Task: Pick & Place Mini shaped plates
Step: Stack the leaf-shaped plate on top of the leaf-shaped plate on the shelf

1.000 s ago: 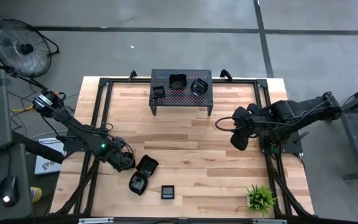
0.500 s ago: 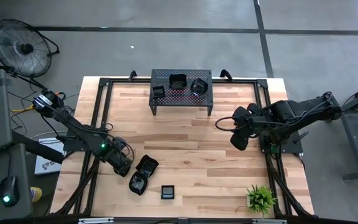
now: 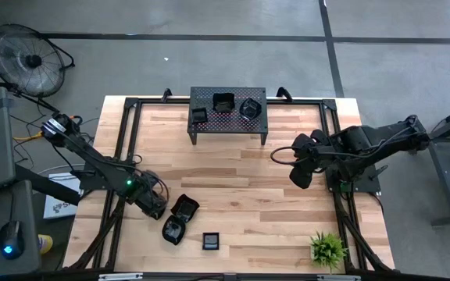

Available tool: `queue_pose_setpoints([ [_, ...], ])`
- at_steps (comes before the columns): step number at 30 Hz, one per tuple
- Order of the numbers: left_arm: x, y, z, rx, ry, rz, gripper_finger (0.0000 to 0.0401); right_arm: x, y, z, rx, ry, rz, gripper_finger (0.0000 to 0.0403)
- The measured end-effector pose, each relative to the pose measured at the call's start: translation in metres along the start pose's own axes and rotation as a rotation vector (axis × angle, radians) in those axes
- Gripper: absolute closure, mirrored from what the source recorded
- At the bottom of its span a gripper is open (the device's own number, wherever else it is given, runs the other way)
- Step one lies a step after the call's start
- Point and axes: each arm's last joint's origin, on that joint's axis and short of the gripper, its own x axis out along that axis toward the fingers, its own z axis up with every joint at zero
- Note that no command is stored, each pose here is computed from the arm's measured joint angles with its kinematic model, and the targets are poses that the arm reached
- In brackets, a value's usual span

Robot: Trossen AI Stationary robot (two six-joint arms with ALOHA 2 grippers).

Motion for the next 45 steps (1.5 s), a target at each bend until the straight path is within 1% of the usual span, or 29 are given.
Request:
queue_pose_setpoints([
  [4, -0.013, -0.001, 0.002, 0.004, -0.024, 0.037, 0.0401, 0.0, 0.0, 0.0, 0.001, 0.0, 0.0, 0.0253],
  [12, -0.04, -0.01, 0.007, 0.021, -0.153, 0.015, 0.0401, 0.0, 0.003, 0.003, 0.015, -0.029, 0.029, 0.0253],
  [17, -0.055, -0.01, 0.009, 0.027, -0.178, 0.046, 0.0401, 0.0, 0.004, 0.004, 0.02, -0.041, 0.041, 0.0253],
  [20, -0.066, -0.012, 0.011, 0.03, -0.221, 0.048, 0.0401, 0.0, 0.005, 0.005, 0.008, -0.059, 0.045, 0.0253],
  [23, -0.077, -0.015, 0.013, 0.028, -0.291, 0.024, 0.0401, -0.001, 0.009, 0.009, -0.016, -0.107, 0.071, 0.0253],
  [28, -0.093, -0.022, 0.018, 0.018, -0.43, -0.052, 0.0401, -0.004, 0.018, 0.017, -0.104, -0.207, 0.15, 0.0253],
  [31, -0.101, -0.025, 0.021, 0.007, -0.518, -0.08, 0.0401, -0.004, 0.023, 0.022, -0.073, -0.273, 0.159, 0.0253],
  [33, -0.104, -0.026, 0.026, -0.001, -0.564, -0.087, 0.0401, -0.003, 0.026, 0.025, -0.019, -0.3, 0.151, 0.0253],
  [36, -0.108, -0.029, 0.038, 0.031, -0.61, -0.075, 0.0401, 0.005, 0.032, 0.027, 0.047, -0.311, 0.134, 0.0253],
  [39, -0.111, -0.035, 0.053, 0.078, -0.645, -0.073, 0.0401, 0.016, 0.045, 0.028, 0.088, -0.293, 0.139, 0.0253],
  [43, -0.114, -0.045, 0.077, 0.156, -0.698, -0.104, 0.0401, 0.035, 0.07, 0.029, 0.096, -0.287, 0.17, 0.0253],
  [45, -0.115, -0.049, 0.089, 0.196, -0.695, -0.132, 0.0401, 0.044, 0.084, 0.029, 0.051, -0.294, 0.199, 0.0253],
])
